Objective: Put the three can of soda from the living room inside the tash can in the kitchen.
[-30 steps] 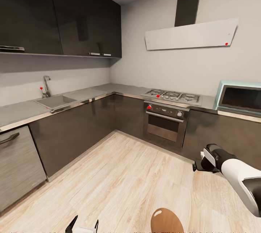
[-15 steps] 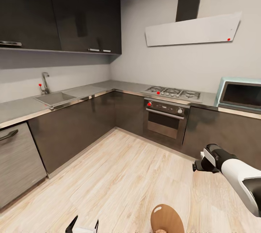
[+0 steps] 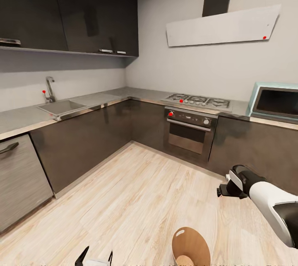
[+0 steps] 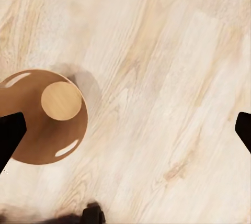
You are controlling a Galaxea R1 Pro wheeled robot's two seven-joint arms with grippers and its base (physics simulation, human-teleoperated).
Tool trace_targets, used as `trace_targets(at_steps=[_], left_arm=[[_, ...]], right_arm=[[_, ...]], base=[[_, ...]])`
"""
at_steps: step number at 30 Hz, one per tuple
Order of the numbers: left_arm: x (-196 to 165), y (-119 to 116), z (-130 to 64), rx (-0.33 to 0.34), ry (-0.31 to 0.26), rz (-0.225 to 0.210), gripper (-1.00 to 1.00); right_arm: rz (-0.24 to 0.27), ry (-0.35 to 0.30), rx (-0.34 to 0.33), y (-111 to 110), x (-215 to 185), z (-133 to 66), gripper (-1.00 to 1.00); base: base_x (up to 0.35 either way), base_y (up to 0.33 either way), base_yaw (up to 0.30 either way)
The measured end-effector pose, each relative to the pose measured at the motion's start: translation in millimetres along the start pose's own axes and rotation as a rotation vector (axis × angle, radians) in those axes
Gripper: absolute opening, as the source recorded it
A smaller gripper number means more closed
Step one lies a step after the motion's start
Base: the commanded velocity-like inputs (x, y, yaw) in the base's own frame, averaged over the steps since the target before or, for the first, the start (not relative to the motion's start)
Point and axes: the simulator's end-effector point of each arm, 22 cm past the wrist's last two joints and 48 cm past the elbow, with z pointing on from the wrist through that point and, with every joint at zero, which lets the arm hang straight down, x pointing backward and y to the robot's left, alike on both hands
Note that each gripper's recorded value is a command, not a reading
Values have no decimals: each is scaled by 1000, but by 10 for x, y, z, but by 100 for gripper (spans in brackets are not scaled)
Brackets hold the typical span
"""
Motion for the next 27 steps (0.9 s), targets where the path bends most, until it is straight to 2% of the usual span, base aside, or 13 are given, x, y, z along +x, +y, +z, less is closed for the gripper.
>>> trace_targets(at_steps=[2, 4, 11, 27], left_arm=[[48, -5, 8, 0, 3, 0, 100], [98, -10, 16, 1, 6, 0, 100], [272, -28, 43, 2, 16, -1, 100], [683, -73, 98, 5, 40, -3, 100]], right_arm=[[-13, 4, -5, 103, 27, 56, 100], [-36, 8, -31, 383, 62, 115, 100], [-75, 18, -41, 704, 160, 287, 100], [-76, 40, -10, 663, 357, 704, 100]], base=[[0, 0, 0], [0, 0, 0], [0, 0, 0], [0, 0, 0]])
